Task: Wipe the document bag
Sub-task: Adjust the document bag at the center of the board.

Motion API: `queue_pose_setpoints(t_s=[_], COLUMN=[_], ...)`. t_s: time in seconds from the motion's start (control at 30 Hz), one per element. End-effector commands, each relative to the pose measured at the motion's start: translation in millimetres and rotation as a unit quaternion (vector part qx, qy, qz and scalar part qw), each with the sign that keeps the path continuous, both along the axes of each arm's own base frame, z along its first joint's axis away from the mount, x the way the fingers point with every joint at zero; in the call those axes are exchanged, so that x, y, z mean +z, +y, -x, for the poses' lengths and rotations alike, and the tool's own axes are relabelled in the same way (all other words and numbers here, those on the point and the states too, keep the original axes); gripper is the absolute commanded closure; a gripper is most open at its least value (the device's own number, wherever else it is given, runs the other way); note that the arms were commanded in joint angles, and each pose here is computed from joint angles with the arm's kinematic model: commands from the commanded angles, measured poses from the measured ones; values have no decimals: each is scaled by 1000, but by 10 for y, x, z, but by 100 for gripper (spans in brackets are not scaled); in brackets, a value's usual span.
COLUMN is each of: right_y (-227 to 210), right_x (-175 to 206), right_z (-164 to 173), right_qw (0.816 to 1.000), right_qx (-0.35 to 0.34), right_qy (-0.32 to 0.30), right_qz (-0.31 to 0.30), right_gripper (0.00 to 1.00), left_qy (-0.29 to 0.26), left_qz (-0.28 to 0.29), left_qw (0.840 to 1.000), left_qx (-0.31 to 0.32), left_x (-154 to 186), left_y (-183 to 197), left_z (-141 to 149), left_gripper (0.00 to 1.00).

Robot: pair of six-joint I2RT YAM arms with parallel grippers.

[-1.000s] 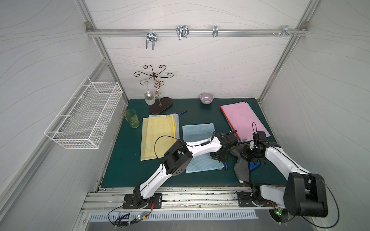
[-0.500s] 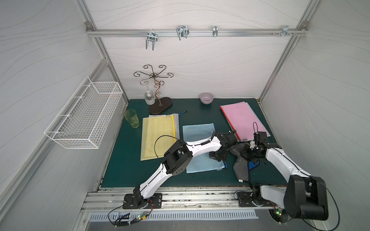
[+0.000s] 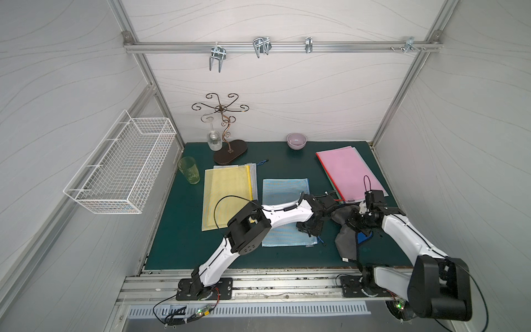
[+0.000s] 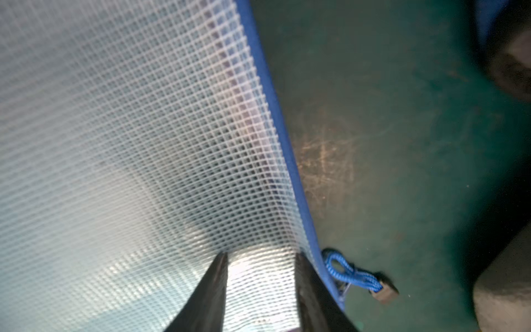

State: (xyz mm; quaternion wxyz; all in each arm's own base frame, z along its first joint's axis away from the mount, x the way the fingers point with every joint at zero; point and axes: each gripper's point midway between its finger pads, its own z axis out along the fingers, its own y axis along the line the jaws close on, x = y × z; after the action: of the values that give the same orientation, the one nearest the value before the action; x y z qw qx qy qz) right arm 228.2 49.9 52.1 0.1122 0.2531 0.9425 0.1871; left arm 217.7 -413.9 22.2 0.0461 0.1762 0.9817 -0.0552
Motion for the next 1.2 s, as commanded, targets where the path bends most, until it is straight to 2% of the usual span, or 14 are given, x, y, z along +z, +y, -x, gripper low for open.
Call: queue_pose_setpoints(t_s=[0.0, 0.27, 0.37, 0.57, 0.7, 0.73, 0.87, 0.93, 1.0, 1.03, 1.17], right_y=[-29, -39, -40, -38, -44, -48, -46, -48, -46, -44, -52], right_x=[-6, 22, 11, -8, -9, -8, -3, -7, -17, -20, -25], right_z=[59, 14, 3, -1, -4, -6, -3, 3, 17, 23, 32], right_qw=[1000, 1000, 1000, 1000, 1000, 1000, 1000, 1000, 1000, 1000, 1000], right_qx=[-1, 0, -3, -3, -5, -6, -8, -9, -9, -10, -10], right_qy=[4, 0, 1, 3, 2, 2, -1, -2, 0, 0, 0], right_qz=[5, 8, 6, 4, 3, 3, 0, -1, -1, -2, -2], right_gripper=[100, 100, 100, 100, 100, 100, 100, 100, 100, 100, 100], left_qy=[-26, -33, -19, 19, 29, 31, 49, 53, 54, 56, 54], left_qz=[12, -23, -65, -113, -128, -131, -131, -128, -124, -122, -112], left_qw=[999, 998, 996, 992, 990, 989, 989, 989, 990, 990, 991], left_qx=[-16, -42, -50, -59, -57, -54, -47, -44, -44, -44, -46], left_x=[163, 75, -95, -437, -506, -519, -581, -588, -592, -592, -558], left_y=[-143, -230, -151, -4, 88, 113, 184, 191, 188, 185, 163], left_z=[-60, -140, -133, -26, 6, 3, 27, 23, 25, 25, 13], left_gripper=[48, 30, 29, 30, 39, 44, 76, 88, 97, 100, 100])
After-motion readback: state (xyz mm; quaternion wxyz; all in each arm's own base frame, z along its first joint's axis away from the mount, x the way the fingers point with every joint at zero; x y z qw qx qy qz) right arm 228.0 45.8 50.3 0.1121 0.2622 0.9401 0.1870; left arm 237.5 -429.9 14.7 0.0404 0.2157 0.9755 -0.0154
